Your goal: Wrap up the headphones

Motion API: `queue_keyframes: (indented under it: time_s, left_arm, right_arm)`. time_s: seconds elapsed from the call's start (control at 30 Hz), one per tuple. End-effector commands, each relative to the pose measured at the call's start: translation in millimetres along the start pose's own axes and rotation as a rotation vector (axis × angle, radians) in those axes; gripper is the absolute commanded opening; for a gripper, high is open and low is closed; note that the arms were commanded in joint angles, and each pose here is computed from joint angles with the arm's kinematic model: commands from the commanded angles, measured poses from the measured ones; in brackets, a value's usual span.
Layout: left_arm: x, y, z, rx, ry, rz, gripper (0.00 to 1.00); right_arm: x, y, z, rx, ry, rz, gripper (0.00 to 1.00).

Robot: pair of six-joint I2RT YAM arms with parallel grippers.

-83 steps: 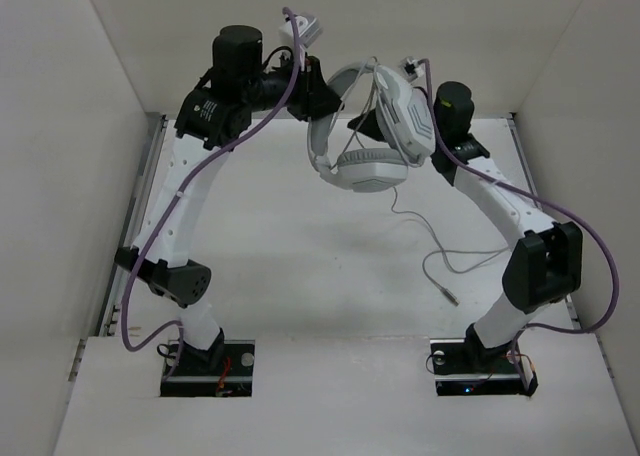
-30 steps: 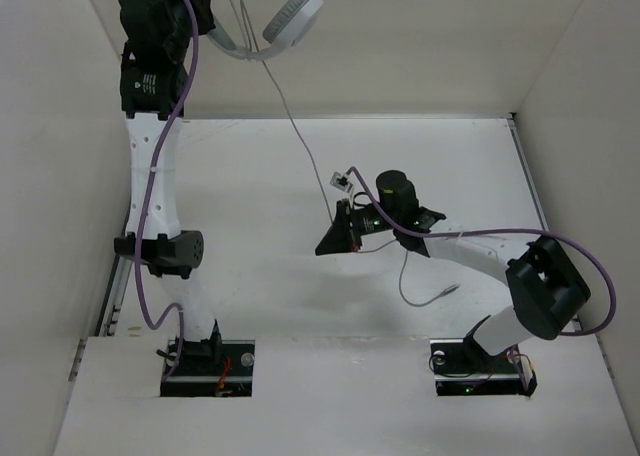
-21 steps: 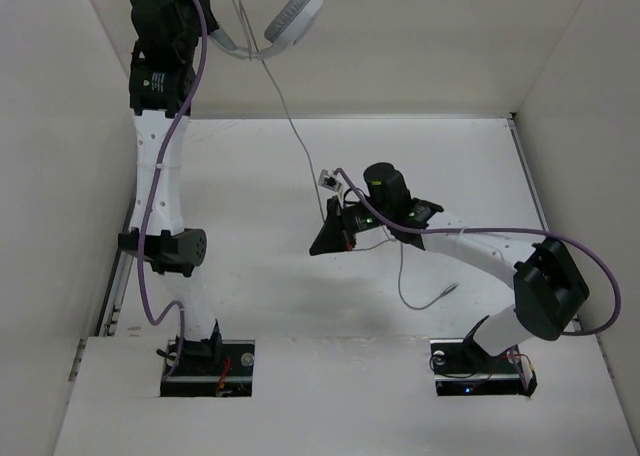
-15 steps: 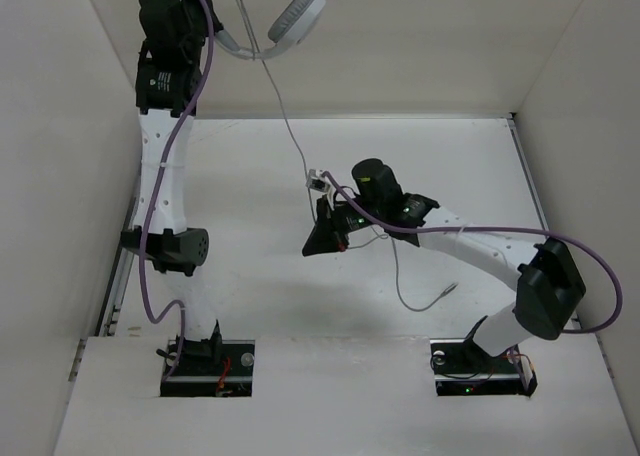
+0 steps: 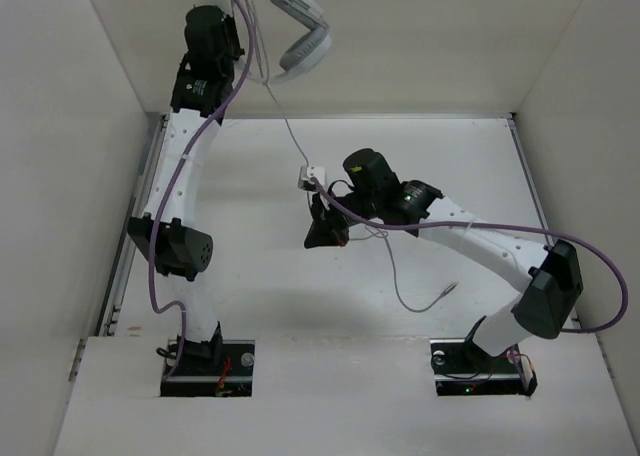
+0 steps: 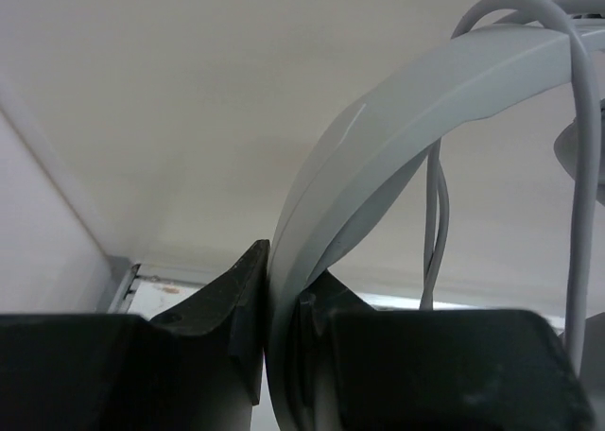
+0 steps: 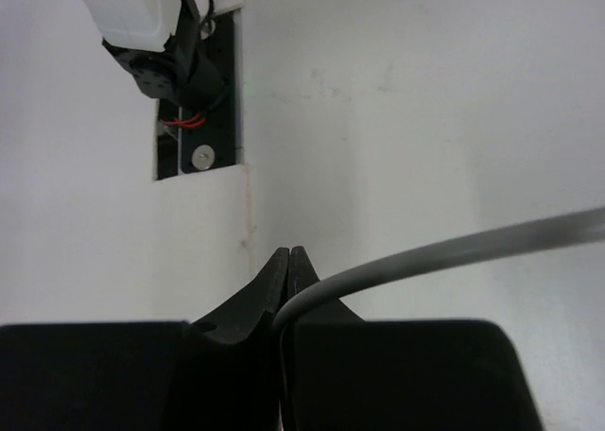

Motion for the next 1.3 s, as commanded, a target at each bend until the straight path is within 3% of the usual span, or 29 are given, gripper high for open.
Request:
queue_keyframes:
  time_s: [0.0, 0.37, 0.63, 1.0, 1.27]
  left_arm:
    - [20.6, 42.3, -3.3, -0.002, 0.041, -0.180, 0.01]
    - [25.8, -62.1, -30.4, -0.257, 0.025, 0.012, 0.00]
    - [40.0, -119.2, -42.9, -0.367, -0.039, 0.135, 0.00]
    - [105.8, -146.6, -76.8, -0.416, -0.311, 0.273, 0.00]
    - [158.0, -155.2, -103.6, -0.378, -0.538, 0.347, 0.00]
  right_arm:
    - [28.0, 37.1, 4.4, 0.196, -0.087, -0.017, 0.01]
    - [108.0, 111.0, -17.9, 0.414, -0.362, -0.097, 0.00]
    - [144.2, 126.0, -37.4, 0.494, -0.523, -0.099, 0.00]
    - [228.1, 129.3, -109.0, 0.521, -1.026, -0.086, 0.00]
    - [252.3, 132.3, -141.3, 0.508, -1.210, -0.115, 0.00]
Point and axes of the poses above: each gripper's point midway between its finger pads, its own x axis back along the fingers, its own z axis along the line the jaws close on, y = z × x, the point moved 4 cm from there along x, back along the fingers, and after that the axes turned 3 degrees about x, right-handed, at the moved point
